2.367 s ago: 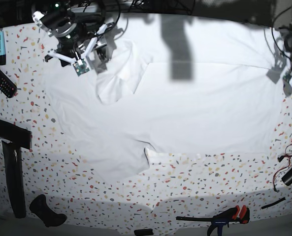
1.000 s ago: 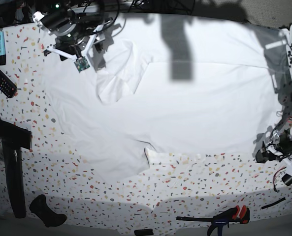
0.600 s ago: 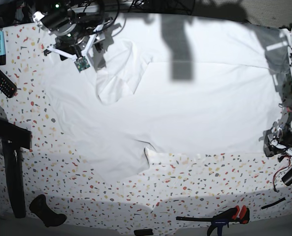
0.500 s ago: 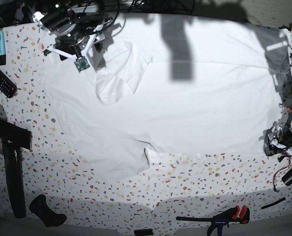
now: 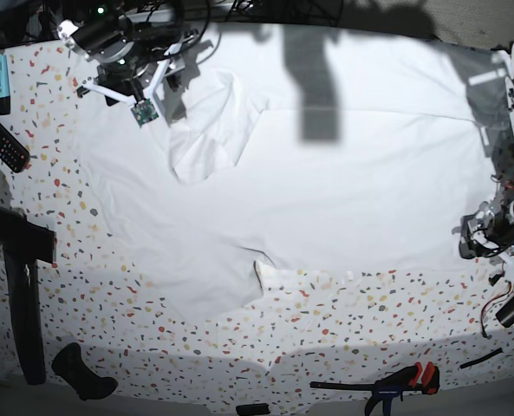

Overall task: Fold the T-shirt properly
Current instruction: 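Move the left gripper along the shirt's side toward the hem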

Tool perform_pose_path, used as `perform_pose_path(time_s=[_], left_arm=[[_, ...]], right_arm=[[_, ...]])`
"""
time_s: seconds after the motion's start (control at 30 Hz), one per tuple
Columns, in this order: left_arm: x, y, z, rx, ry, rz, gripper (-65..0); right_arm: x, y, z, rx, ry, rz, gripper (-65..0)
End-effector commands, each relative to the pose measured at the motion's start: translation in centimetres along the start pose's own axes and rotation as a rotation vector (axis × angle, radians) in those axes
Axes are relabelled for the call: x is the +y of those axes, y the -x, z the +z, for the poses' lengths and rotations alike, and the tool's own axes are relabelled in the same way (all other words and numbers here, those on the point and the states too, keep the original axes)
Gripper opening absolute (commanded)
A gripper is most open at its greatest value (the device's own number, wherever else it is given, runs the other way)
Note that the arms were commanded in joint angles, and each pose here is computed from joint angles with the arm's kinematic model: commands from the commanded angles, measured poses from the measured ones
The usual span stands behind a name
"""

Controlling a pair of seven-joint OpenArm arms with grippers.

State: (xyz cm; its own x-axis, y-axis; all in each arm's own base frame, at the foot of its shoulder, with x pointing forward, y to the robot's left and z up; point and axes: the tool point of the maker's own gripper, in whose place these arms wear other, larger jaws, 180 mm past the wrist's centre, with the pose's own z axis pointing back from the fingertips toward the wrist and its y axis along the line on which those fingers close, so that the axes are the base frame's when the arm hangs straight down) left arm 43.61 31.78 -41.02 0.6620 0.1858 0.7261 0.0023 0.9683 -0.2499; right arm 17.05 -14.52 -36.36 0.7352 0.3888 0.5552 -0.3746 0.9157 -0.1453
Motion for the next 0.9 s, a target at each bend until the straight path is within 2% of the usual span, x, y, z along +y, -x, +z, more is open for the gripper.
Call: perform_pose_path(time_s=[0.0,0.2,0.27,0.43,0.6,0.87], left_arm=[[0.5,-1.9,0.5,-0.056,-0.006,-0.003,-31.1],[0.6,0.7,0.6,-0.032,0.011,-0.001,-31.1],[0.1,0.5,0.6,-0.041,0.039,0.003,-31.1],[-0.6,-1.0,0.7,-0.108,0.080,0.094,-31.1],[-1.1,-1.0,0.5,-0.110,0.089,0.098,-31.1],[-4.0,-0.7,-1.0,-0.131,0.134,0.097,-31.1]], right_arm=[[-0.1,-0.7,0.4,-0.028,0.003,0.006,-34.9],[-0.1,-0.6,0.4,-0.023,0.003,0.006,-34.9],[-0.1,-0.6,0.4,-0.023,0.003,0.005,-34.9],[-0.1,-0.6,0.4,-0.023,0.003,0.006,-34.9],[-0.1,-0.6,0.4,-0.023,0.003,0.006,-34.9],[-0.1,-0.6,0.4,-0.023,0.004,0.006,-34.9]])
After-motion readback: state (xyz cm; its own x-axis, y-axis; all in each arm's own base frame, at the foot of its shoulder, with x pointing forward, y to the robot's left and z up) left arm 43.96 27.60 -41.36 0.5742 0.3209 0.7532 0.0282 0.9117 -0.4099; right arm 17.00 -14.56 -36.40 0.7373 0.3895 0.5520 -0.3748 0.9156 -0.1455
